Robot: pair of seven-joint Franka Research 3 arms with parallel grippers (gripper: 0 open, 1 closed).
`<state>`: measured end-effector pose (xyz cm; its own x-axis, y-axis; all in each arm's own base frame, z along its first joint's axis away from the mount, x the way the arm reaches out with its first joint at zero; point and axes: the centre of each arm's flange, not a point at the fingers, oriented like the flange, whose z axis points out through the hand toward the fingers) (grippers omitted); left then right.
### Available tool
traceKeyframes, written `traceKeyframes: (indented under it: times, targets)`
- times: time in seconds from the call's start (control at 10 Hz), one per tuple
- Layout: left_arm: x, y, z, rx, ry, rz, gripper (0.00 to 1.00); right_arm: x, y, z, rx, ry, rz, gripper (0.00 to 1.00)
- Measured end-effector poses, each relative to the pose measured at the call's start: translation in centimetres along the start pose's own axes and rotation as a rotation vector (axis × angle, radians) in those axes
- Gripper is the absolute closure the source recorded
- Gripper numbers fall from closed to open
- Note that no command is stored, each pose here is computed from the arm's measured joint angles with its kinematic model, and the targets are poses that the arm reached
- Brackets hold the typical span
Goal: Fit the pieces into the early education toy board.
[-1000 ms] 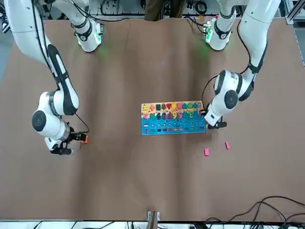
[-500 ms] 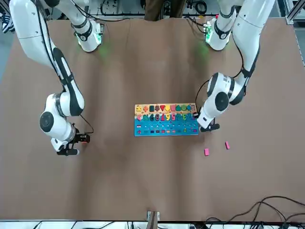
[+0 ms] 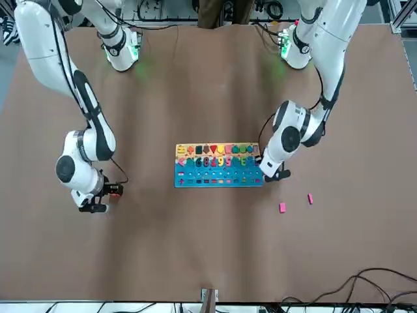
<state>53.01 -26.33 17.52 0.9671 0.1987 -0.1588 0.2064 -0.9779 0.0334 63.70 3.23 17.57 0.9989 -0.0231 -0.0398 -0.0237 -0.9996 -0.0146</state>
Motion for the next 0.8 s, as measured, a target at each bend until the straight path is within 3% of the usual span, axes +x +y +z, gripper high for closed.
traceKeyframes:
  times: [0.3, 0.8]
  targets:
    - [-1.0, 3.4, 0.3, -0.001, 0.01, -0.036, 0.99, 0.0, -0.1, 0.1, 0.0, 0.0, -0.001, 0.29]
    - [-3.7, 9.8, 0.9, -0.017, 0.026, -0.013, 0.99, 0.0, -0.2, 0.1, 0.001, 0.001, -0.003, 0.29]
